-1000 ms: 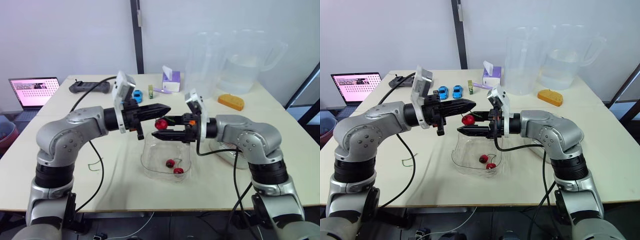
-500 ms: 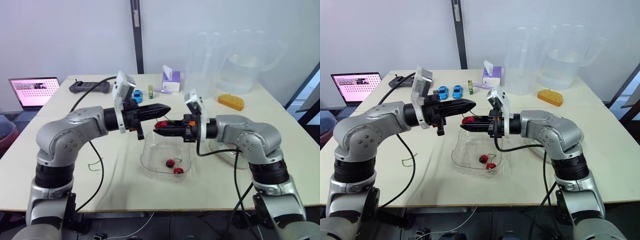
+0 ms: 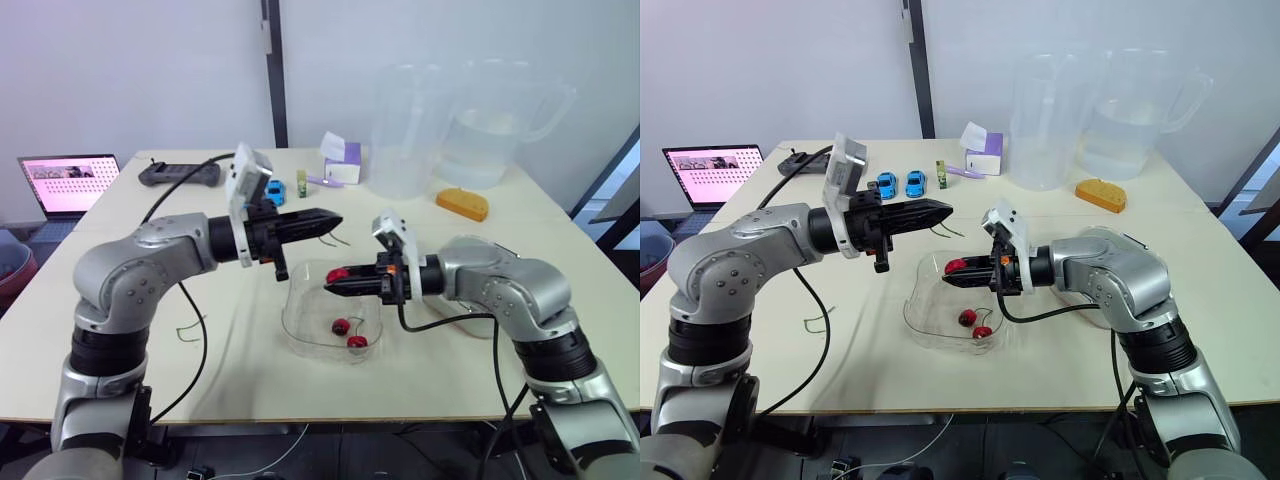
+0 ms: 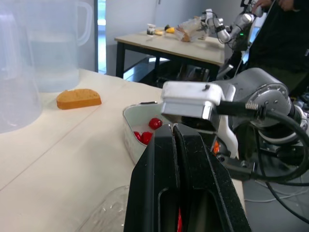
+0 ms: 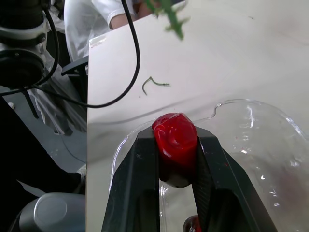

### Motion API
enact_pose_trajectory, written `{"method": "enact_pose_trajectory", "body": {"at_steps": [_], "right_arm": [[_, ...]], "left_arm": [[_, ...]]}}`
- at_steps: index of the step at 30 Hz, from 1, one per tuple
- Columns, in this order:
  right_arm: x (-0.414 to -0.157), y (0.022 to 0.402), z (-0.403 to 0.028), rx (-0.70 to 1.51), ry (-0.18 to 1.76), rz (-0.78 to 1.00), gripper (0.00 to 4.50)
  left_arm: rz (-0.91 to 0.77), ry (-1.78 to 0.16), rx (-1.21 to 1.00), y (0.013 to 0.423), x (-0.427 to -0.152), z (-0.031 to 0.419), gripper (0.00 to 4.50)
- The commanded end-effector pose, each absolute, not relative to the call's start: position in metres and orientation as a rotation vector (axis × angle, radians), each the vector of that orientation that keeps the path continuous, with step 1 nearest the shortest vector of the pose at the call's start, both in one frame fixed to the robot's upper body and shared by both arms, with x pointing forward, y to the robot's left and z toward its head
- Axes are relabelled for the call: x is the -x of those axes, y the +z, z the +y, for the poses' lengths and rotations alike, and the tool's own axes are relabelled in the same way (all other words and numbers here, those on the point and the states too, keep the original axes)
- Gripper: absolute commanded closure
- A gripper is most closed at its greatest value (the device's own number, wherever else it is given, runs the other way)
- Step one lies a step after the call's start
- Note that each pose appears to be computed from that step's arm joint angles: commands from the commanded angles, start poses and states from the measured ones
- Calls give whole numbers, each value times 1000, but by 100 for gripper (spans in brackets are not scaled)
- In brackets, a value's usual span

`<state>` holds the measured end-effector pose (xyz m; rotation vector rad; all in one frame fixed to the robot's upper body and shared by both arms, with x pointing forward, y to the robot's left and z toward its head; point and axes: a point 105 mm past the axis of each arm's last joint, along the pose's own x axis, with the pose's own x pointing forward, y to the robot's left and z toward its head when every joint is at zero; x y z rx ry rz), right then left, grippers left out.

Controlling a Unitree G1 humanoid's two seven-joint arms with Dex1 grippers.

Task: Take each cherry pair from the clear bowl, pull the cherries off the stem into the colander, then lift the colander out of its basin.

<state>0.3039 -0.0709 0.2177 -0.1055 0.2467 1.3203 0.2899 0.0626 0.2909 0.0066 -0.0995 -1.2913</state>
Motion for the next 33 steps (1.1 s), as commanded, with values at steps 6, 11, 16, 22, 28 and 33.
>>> {"method": "enact_pose_trajectory", "body": {"at_steps": [6,11,16,22,28,33], "right_arm": [[-337,262,-191,460,924,242,407],[-346,263,-280,701,677,402,407],[-349,245,-314,756,618,515,407],[-351,212,-319,759,645,601,306],[-350,203,-323,801,640,630,23],[-349,229,-315,727,657,536,2]], "left_arm": [[-138,-1255,-56,294,-288,73,450],[-137,-1225,-59,288,-288,78,450],[-138,-1202,-59,285,-288,80,450],[-152,-1189,-49,286,-288,79,450],[-149,-1180,-56,286,-288,80,450],[-149,-1170,-51,286,-287,82,450]]}}
